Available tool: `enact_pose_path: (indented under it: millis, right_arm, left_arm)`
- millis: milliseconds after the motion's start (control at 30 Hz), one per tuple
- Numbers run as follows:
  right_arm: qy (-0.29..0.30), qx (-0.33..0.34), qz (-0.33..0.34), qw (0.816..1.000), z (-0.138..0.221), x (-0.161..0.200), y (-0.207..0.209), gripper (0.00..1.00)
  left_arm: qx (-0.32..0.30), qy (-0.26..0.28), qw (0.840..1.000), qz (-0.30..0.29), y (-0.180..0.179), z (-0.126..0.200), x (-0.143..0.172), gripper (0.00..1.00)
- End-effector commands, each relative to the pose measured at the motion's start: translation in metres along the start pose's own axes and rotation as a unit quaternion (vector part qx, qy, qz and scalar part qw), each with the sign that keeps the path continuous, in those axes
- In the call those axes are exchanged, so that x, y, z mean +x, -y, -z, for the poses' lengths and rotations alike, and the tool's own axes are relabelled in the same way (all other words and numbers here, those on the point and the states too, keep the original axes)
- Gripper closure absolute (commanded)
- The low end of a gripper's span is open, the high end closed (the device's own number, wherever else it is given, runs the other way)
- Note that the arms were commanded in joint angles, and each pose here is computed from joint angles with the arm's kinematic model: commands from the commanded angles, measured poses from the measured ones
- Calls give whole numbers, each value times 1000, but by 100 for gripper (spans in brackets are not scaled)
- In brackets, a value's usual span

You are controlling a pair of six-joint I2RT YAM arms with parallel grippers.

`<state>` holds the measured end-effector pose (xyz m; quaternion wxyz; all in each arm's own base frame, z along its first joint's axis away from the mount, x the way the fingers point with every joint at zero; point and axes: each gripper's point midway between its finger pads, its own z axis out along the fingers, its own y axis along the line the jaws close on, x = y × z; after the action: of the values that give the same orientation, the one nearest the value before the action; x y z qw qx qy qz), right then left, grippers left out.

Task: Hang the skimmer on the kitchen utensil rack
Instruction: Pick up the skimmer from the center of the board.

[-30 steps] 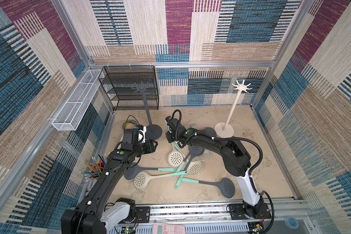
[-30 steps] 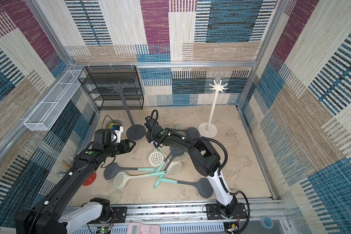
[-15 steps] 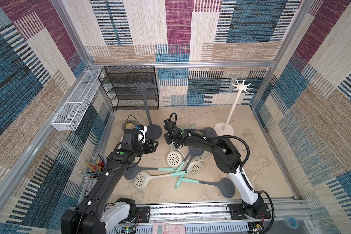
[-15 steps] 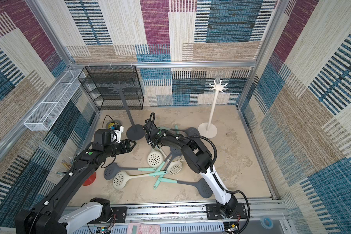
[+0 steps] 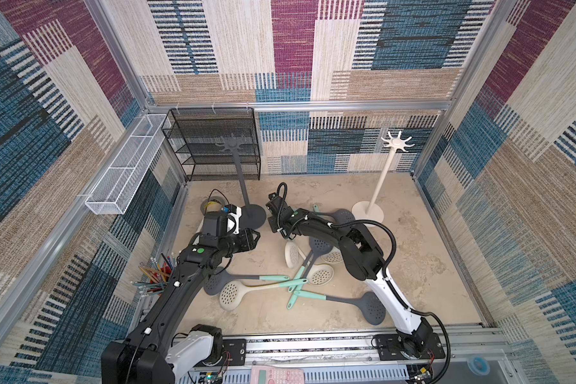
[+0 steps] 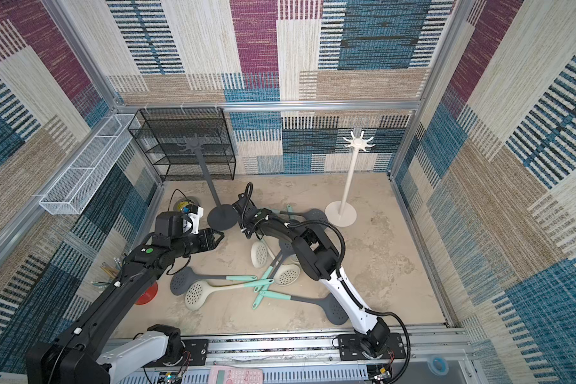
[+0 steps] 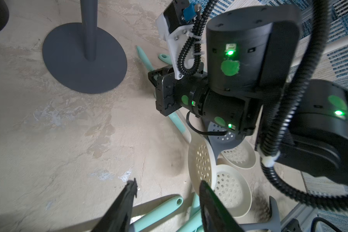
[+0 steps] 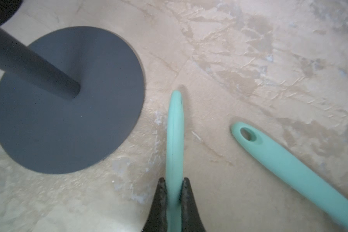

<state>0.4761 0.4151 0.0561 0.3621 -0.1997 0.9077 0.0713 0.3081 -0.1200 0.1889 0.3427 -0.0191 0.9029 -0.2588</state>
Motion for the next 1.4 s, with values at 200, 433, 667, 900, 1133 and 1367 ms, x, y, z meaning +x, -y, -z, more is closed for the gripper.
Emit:
enact_pose_path:
  millis: [200, 433, 667, 900, 1133, 1367]
  right_arm:
    - [153, -92, -16, 984, 119, -81, -9, 100]
    - [280, -161, -10, 946, 218, -78, 2, 99]
    - [398, -235, -5, 887, 312, -59, 14, 99]
    - [462, -290, -37, 837, 371, -48, 32, 98]
    - [491, -346, -63, 797, 415, -47, 41, 97]
    - [503, -371, -65, 778, 439, -55, 41, 97]
  left_arm:
    - [42, 14, 999, 0, 14, 0, -4, 47]
    - [129, 41, 990, -28, 47, 10, -7, 47]
    - [251, 67, 963, -73, 102, 31, 0, 47]
    - [340, 88, 928, -121, 152, 49, 7, 48]
    - [405, 153, 879, -200, 200, 46, 14, 49]
    - [477, 220, 823, -214, 238, 50, -4, 54]
